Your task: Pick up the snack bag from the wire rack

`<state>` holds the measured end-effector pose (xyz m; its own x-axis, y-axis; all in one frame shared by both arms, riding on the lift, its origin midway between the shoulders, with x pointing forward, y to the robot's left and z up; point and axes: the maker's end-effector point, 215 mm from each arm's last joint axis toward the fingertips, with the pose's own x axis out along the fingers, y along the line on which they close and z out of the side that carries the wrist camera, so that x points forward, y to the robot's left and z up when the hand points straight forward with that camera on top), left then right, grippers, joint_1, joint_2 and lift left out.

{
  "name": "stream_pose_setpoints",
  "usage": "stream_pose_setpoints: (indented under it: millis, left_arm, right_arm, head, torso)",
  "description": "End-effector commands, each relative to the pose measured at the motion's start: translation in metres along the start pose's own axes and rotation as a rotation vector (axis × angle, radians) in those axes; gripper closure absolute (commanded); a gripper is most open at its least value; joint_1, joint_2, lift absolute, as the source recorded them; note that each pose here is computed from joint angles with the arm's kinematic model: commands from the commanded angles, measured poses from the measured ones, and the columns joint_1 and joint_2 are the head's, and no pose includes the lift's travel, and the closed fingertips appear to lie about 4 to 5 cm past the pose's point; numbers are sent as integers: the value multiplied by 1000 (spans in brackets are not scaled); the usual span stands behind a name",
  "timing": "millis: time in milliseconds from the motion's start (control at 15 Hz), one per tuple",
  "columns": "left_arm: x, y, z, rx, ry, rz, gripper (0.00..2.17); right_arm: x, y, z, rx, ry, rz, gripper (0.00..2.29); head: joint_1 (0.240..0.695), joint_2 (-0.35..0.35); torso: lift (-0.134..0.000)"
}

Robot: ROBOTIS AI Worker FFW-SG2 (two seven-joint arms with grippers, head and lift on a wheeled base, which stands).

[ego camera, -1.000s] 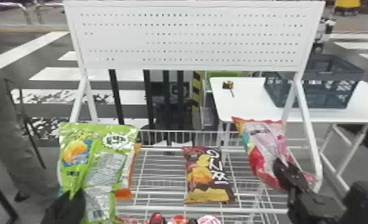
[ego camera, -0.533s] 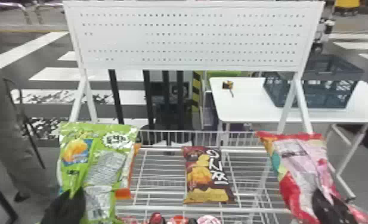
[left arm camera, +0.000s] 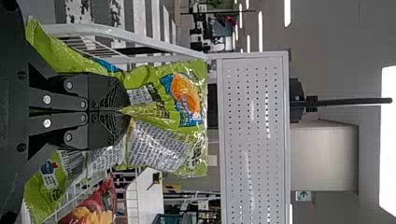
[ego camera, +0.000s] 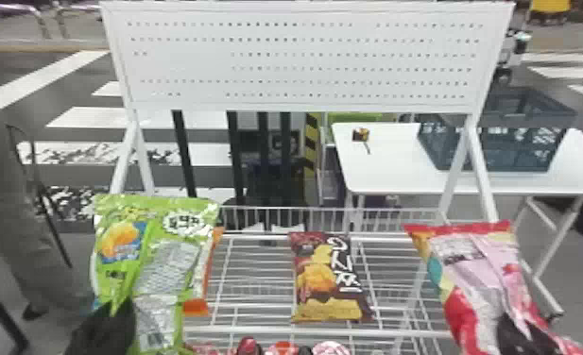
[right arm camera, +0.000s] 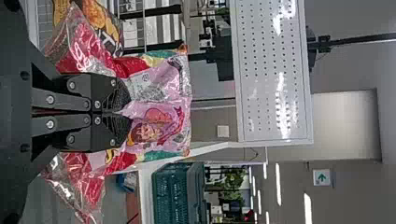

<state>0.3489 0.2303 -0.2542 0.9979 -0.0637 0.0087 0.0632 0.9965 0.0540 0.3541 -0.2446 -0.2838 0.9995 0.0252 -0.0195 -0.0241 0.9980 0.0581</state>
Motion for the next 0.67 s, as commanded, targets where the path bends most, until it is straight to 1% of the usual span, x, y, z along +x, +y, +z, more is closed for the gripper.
stream_pose_setpoints:
  millis: [0, 467, 600]
  left_arm:
    - [0, 0, 1, 1, -1, 1, 1811]
    - [-1, 0, 2, 1, -2, 0, 1811]
    - [-1, 0, 1, 0, 0, -1, 1811]
  right_arm:
    - [-1, 0, 0, 0, 2, 0, 2253]
    - [-2, 4, 1, 4, 4, 5, 2253]
    - [-1, 8, -3, 7, 7, 12, 2253]
  head:
    - [499, 0]
    - [499, 0]
    - [499, 0]
  torso:
    - [0]
    - [0]
    - [0]
